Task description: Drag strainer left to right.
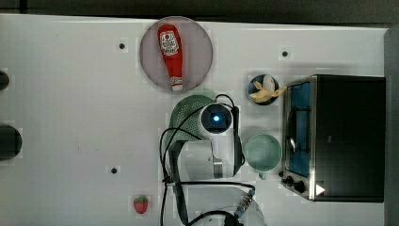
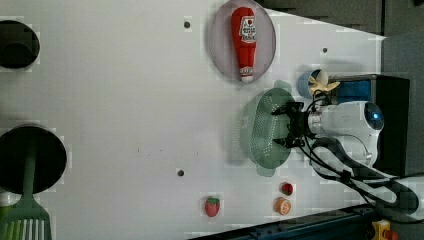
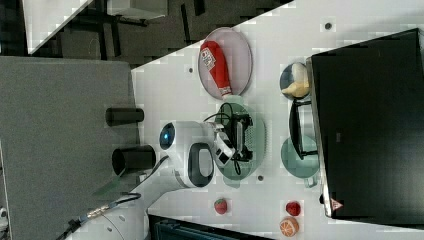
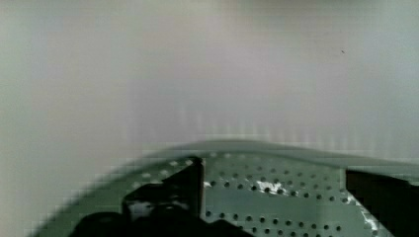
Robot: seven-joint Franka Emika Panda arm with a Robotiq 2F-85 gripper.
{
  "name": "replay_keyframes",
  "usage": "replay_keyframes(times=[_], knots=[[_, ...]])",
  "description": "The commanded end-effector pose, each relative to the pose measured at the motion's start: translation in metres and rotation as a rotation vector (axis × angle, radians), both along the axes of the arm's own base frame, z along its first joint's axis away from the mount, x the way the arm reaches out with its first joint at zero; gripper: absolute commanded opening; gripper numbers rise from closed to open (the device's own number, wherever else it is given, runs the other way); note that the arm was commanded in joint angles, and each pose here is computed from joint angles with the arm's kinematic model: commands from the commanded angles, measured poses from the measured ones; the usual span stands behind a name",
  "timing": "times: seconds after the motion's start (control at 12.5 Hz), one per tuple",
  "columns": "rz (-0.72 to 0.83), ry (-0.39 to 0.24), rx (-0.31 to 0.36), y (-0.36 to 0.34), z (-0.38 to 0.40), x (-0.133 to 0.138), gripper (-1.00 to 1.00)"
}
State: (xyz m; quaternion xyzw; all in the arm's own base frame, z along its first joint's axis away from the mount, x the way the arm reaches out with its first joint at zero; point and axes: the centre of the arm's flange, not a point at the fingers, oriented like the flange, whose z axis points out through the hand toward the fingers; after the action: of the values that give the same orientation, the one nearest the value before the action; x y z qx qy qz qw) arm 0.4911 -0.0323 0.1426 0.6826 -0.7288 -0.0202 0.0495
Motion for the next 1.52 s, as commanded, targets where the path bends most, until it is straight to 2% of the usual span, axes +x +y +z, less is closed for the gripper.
replay_keyframes(times=[0.08, 0.32, 0.48, 0.64, 0.88, 1.12, 1.28, 1.36, 1.52], knots=[[0.080, -0.026, -0.020, -0.042, 0.011, 0.005, 1.00], [0.061, -0.028, -0.032, -0.062, 0.012, 0.002, 1.00], [0.075, -0.066, -0.033, -0.058, 0.022, 0.010, 1.00], [0.185, -0.111, -0.034, -0.043, 0.051, 0.020, 1.00], [0.449, -0.158, -0.068, -0.024, 0.128, 0.034, 1.00], [0.580, -0.121, -0.121, -0.015, 0.229, 0.045, 1.00], [0.560, -0.055, -0.115, -0.010, 0.294, 0.045, 1.00], [0.544, -0.025, -0.089, -0.007, 0.324, 0.042, 1.00], [0.576, -0.002, 0.017, 0.000, 0.377, 0.033, 1.00]])
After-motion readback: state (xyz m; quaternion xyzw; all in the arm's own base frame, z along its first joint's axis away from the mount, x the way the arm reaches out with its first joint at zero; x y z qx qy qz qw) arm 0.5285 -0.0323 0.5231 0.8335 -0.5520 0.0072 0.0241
